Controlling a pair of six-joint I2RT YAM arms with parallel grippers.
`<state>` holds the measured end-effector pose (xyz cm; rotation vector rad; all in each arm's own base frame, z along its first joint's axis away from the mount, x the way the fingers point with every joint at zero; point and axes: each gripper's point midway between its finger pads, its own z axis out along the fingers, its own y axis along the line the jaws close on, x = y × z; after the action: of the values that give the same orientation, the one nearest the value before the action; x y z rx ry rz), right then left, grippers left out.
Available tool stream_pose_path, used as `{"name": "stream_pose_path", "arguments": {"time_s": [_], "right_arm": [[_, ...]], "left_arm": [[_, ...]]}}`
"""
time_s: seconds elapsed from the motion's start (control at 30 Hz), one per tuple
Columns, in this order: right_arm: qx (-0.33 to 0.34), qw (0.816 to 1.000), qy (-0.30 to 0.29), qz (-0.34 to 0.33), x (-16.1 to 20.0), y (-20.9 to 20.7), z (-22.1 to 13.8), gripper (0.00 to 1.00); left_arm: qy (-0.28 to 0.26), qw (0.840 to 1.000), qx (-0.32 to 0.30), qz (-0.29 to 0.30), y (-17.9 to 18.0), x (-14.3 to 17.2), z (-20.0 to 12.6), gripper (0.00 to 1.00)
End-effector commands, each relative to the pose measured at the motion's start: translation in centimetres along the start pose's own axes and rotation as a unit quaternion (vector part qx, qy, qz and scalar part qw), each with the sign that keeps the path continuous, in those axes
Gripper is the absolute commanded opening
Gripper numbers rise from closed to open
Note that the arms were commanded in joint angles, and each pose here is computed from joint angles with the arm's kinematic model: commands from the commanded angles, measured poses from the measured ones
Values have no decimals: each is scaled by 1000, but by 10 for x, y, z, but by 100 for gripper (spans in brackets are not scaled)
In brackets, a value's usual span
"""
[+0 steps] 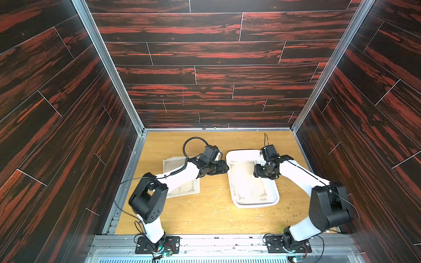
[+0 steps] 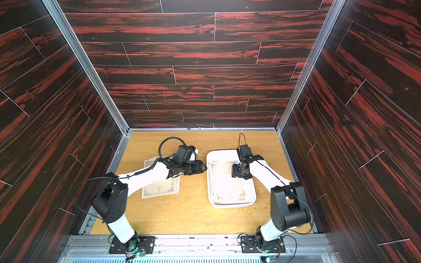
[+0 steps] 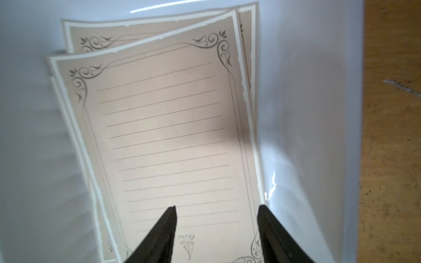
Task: Take out the stationery paper from the storage box
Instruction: Pick up the stationery paper from the storage box.
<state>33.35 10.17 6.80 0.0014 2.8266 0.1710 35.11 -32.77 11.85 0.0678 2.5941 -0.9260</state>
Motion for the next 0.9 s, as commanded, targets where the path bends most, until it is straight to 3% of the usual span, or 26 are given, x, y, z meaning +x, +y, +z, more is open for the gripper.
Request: {"name": "stream_pose_path", "arguments": {"time_s": [0.0,0.1,0.53,0.87], "right_arm": [[11,1000,-1,8,-3,-7,16,61],[27,1000,9,5,0,-16,29,69],[-3,999,30,21,7,-11,60,70],[-40,999,5,33,2,0,32,64]], "left_arm": [[21,1000,11,-17,-8,4,7,57],[26,999,11,-21,-7,4,12,57],[47,998,-1,-32,2,12,25,57],[48,998,-1,-34,0,8,27,56]]}}
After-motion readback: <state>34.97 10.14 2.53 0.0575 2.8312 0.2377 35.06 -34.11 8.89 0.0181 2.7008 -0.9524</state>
